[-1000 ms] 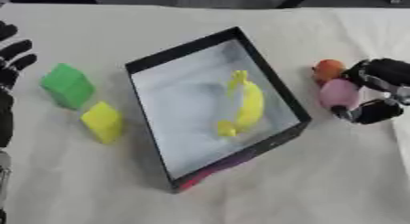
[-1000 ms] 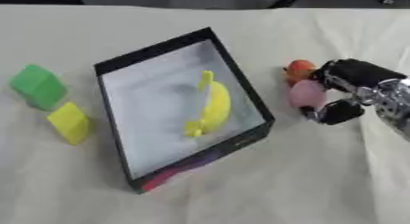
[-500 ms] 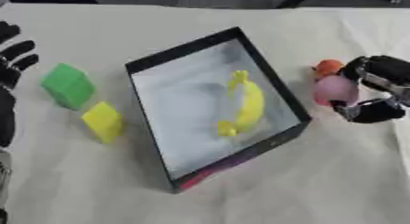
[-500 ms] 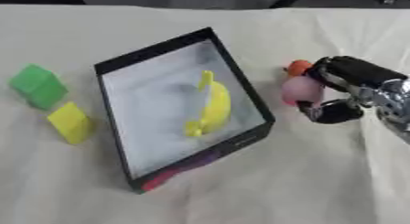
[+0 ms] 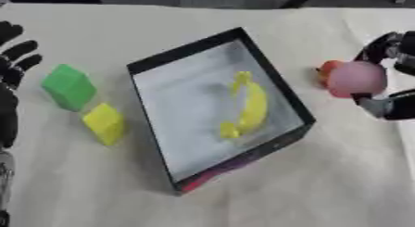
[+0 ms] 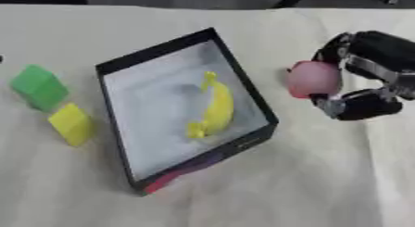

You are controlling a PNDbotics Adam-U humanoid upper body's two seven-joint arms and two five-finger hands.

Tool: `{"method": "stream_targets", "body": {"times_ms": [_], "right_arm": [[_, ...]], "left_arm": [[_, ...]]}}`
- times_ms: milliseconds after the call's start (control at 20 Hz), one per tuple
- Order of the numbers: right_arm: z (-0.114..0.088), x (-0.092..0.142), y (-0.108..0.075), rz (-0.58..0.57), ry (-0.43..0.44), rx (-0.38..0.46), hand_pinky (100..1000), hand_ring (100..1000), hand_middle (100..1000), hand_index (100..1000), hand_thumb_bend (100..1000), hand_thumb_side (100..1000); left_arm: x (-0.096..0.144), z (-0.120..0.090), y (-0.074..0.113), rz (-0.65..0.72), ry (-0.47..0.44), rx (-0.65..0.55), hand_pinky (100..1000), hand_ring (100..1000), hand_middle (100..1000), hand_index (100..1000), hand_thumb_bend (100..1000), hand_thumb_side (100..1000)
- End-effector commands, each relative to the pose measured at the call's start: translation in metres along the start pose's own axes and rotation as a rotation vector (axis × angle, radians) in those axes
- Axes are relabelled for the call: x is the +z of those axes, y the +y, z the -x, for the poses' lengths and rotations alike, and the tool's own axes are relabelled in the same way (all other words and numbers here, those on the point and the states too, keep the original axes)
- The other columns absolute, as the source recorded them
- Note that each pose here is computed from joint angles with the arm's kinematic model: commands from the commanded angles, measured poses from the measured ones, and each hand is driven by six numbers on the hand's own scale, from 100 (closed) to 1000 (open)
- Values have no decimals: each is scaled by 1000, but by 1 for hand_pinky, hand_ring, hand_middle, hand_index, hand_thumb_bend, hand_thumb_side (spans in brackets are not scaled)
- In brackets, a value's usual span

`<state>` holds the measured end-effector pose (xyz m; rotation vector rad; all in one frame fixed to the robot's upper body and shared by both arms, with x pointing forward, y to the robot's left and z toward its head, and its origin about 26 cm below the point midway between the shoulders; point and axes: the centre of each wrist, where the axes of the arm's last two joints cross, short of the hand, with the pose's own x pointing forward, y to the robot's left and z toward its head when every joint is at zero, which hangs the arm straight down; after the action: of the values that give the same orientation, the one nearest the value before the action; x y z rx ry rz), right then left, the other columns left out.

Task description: Pick up objects on the table and place them in the box.

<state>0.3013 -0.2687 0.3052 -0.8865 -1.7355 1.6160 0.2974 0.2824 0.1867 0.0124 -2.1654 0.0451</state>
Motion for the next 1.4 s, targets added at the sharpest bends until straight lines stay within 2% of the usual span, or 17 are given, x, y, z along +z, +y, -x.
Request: {"method": "stream_targets", "body": {"times_ms": [50, 100, 150, 200, 350, 550, 950, 1400], "right_arm": [[-15, -4, -22, 63, -83, -6, 788, 583, 485, 658, 100, 180], [-21, -9, -25, 68, -111, -8, 787, 584, 485, 659, 100, 179], [-26, -13, -28, 71, -133, -6, 787, 584, 488, 658, 100, 324], [-32, -18, -31, 80, -161, -4, 786, 584, 486, 658, 100, 174], [-44, -35, -33, 80, -206, -4, 787, 584, 485, 657, 100, 172], [-45, -59, -25, 31, -217, -7, 787, 582, 483, 655, 100, 188], [-40, -100, 9, -131, -213, 46, 783, 590, 489, 657, 100, 241], [-26, -135, 46, -216, -167, 53, 799, 621, 518, 689, 100, 259]], "left_arm": [[-2, -9, 4, 1, -31, -14, 812, 774, 783, 809, 204, 928], [-2, -9, 5, -4, -33, -14, 812, 774, 783, 809, 205, 927], [-2, -9, 6, -10, -35, -15, 812, 775, 785, 809, 205, 927], [-2, -9, 6, -15, -39, -17, 812, 775, 783, 809, 206, 924], [-3, -10, 8, -35, -53, -6, 812, 775, 783, 809, 208, 920], [-4, -12, 11, -62, -71, 12, 811, 774, 782, 808, 212, 915], [-8, -15, 12, -71, -102, 27, 812, 775, 782, 808, 212, 910], [-11, -17, 9, -56, -127, 38, 812, 775, 782, 808, 210, 908]]}}
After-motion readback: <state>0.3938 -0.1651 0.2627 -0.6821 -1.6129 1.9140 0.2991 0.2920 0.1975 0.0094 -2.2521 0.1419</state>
